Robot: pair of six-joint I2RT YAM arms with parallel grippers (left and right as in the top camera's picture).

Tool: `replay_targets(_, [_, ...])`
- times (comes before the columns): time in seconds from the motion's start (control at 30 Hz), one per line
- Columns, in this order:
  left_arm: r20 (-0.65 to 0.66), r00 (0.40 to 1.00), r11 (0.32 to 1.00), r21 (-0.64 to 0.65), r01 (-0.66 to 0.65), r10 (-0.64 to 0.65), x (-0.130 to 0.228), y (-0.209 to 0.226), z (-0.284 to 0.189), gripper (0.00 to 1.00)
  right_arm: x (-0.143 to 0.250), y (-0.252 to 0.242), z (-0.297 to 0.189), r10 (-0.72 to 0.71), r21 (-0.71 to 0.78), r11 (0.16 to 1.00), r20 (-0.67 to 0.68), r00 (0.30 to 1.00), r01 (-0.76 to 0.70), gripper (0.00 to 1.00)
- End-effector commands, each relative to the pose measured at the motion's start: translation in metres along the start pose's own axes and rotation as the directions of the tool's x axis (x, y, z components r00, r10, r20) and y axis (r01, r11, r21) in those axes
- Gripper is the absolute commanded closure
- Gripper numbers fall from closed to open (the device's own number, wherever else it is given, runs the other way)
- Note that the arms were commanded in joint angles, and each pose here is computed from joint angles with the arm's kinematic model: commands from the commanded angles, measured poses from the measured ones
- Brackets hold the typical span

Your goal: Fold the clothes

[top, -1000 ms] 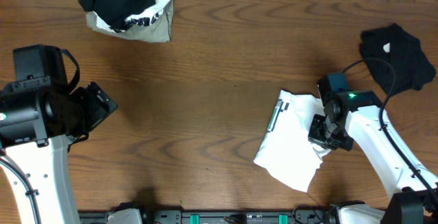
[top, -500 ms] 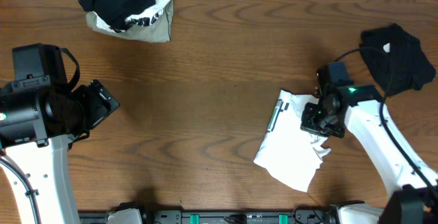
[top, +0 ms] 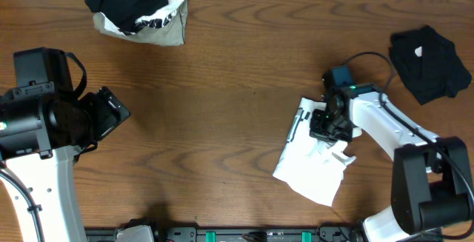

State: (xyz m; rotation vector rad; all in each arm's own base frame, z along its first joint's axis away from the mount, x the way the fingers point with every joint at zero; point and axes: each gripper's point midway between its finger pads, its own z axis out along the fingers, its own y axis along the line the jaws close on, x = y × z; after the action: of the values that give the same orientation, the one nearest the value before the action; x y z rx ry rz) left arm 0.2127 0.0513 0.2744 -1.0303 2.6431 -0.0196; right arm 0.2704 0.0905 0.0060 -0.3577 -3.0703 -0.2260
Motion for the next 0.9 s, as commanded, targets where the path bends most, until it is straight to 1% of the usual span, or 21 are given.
replay_targets(0.0, [-0.013, 1.000, 1.000, -0.011, -0.016, 0.016, 0.001, 0.002, 0.003, 0.02, 0.014, 0.038, 0.027, -0.059, -0.115, 0.992, -0.081, 0.995, 0.049, 0.98])
replay_targets(0.2, [-0.013, 1.000, 1.000, -0.011, -0.016, 0.016, 0.001, 0.002, 0.003, 0.02, 0.024, 0.090, 0.061, -0.168, -0.242, 0.960, -0.100, 0.981, 0.140, 0.98])
replay_targets(0.37, [-0.008, 1.000, 1.000, -0.008, -0.015, 0.015, 0.000, 0.001, 0.003, 0.02, 0.025, 0.132, 0.058, -0.303, -0.303, 0.914, -0.068, 0.951, 0.269, 0.98])
replay_targets(0.43, [-0.006, 1.000, 1.000, -0.007, -0.015, 0.015, -0.001, 0.001, 0.003, 0.02, 0.021, 0.139, 0.049, -0.323, -0.269, 0.916, -0.053, 0.945, 0.298, 0.98])
replay_targets(0.53, [-0.004, 1.000, 1.000, -0.006, -0.015, 0.015, -0.001, 0.001, 0.003, 0.02, 0.002, 0.144, 0.025, -0.315, -0.179, 0.935, -0.027, 0.949, 0.306, 0.99])
replay_targets(0.63, [-0.004, 1.000, 1.000, -0.006, -0.015, 0.015, -0.001, 0.001, 0.003, 0.02, -0.016, 0.142, -0.007, -0.297, -0.099, 0.950, -0.005, 0.955, 0.295, 0.93])
replay_targets(0.7, [-0.005, 1.000, 1.000, -0.006, -0.015, 0.015, -0.001, 0.001, 0.003, 0.02, -0.028, 0.135, -0.031, -0.281, -0.032, 0.959, 0.010, 0.960, 0.281, 0.83])
replay_targets(0.73, [-0.005, 1.000, 1.000, -0.006, -0.015, 0.015, -0.001, 0.001, 0.003, 0.02, -0.034, 0.130, -0.043, -0.271, 0.001, 0.962, 0.020, 0.962, 0.271, 0.76])
replay_targets(0.8, [-0.005, 1.000, 1.000, -0.006, -0.015, 0.015, -0.001, 0.001, 0.003, 0.02, -0.045, 0.120, -0.063, -0.251, 0.054, 0.967, 0.038, 0.967, 0.249, 0.44])
replay_targets(0.87, [-0.005, 1.000, 1.000, -0.006, -0.016, 0.016, -0.001, 0.001, 0.003, 0.02, -0.054, 0.109, -0.083, -0.258, 0.090, 0.963, 0.045, 0.965, 0.253, 0.23])
